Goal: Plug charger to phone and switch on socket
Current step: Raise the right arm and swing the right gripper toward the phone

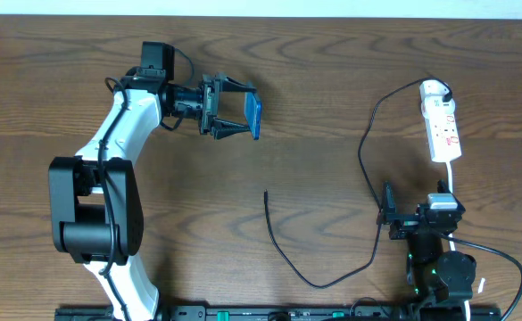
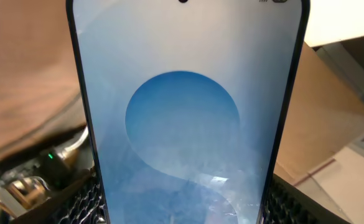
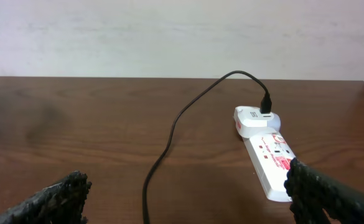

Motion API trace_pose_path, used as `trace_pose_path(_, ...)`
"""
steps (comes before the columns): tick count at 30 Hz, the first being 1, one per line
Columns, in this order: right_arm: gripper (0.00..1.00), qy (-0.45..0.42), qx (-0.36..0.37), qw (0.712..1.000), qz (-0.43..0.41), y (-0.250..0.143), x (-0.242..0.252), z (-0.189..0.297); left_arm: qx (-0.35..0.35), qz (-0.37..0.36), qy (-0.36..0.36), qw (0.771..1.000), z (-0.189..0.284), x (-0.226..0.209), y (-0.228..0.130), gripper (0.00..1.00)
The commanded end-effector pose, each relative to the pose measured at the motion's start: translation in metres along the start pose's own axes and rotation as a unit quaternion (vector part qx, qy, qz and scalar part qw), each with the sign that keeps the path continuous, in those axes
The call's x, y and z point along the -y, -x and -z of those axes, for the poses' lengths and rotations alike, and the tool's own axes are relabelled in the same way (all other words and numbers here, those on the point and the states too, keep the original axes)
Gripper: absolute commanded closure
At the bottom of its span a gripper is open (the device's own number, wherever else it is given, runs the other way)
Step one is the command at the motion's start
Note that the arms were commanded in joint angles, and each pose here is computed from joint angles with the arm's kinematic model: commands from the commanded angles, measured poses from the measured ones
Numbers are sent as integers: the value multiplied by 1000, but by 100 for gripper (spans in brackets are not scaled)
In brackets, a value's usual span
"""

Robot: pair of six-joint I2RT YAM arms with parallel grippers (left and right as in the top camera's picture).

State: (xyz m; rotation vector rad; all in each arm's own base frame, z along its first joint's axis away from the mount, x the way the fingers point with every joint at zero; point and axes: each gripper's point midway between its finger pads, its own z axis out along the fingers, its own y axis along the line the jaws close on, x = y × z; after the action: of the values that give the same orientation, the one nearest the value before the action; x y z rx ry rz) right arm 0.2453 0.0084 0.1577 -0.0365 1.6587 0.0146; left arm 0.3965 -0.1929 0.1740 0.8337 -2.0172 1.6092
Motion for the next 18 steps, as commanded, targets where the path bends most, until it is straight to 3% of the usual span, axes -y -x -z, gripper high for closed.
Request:
trace_pose_path(1,1,-2,0,1000,6,-2,0,0,19,-69,1,997,5,8,-6,92)
trace_pose_path(18,1,-9,2,1000,11,-1,3,0,43,-225,-27,973,7,39,5,93)
